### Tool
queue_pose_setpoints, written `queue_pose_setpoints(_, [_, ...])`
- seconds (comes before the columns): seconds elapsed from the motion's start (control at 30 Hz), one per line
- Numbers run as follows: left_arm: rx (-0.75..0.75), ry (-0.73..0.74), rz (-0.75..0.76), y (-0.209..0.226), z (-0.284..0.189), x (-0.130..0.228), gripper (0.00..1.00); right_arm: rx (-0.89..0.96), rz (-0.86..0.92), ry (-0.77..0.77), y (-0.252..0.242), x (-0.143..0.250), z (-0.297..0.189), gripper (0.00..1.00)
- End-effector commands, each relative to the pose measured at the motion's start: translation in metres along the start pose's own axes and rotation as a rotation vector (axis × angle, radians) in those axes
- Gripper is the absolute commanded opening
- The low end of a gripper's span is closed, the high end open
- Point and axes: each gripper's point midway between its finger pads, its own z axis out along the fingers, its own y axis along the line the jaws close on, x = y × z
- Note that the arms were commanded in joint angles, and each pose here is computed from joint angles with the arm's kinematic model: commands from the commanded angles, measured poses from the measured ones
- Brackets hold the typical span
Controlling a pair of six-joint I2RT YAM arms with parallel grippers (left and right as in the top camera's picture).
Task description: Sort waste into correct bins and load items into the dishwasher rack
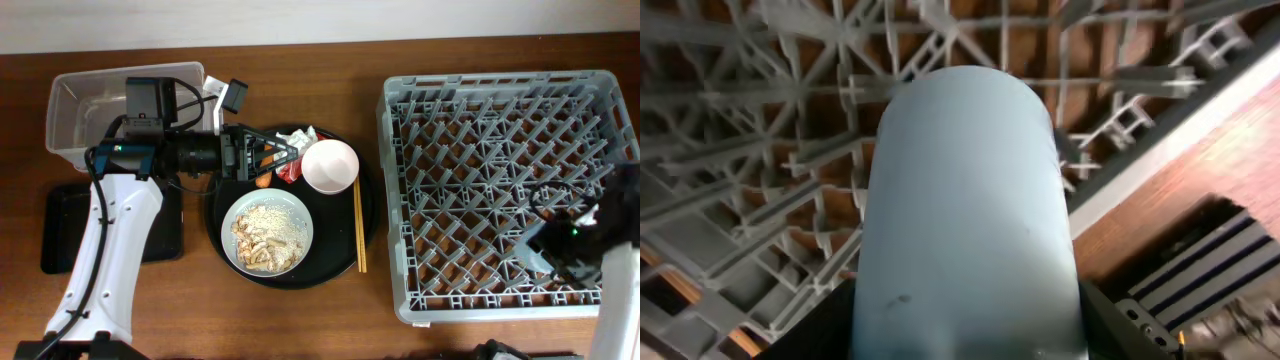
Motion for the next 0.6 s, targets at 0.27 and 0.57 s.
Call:
queue_pose_setpoints(0.27, [-0.012,-0.002,0.001,0.002,-0.001,-0.001,0.99,-0.130,-0.078,0.038,0.031,-0.015,-0.016,0.85])
queue_pose_setpoints(0.57, [-0.487,-0.028,-0.092,0.059,-0.027,0.003,0.73,-0.579,-0.770,-0.237,0.207,0.070,-0.100,0.61])
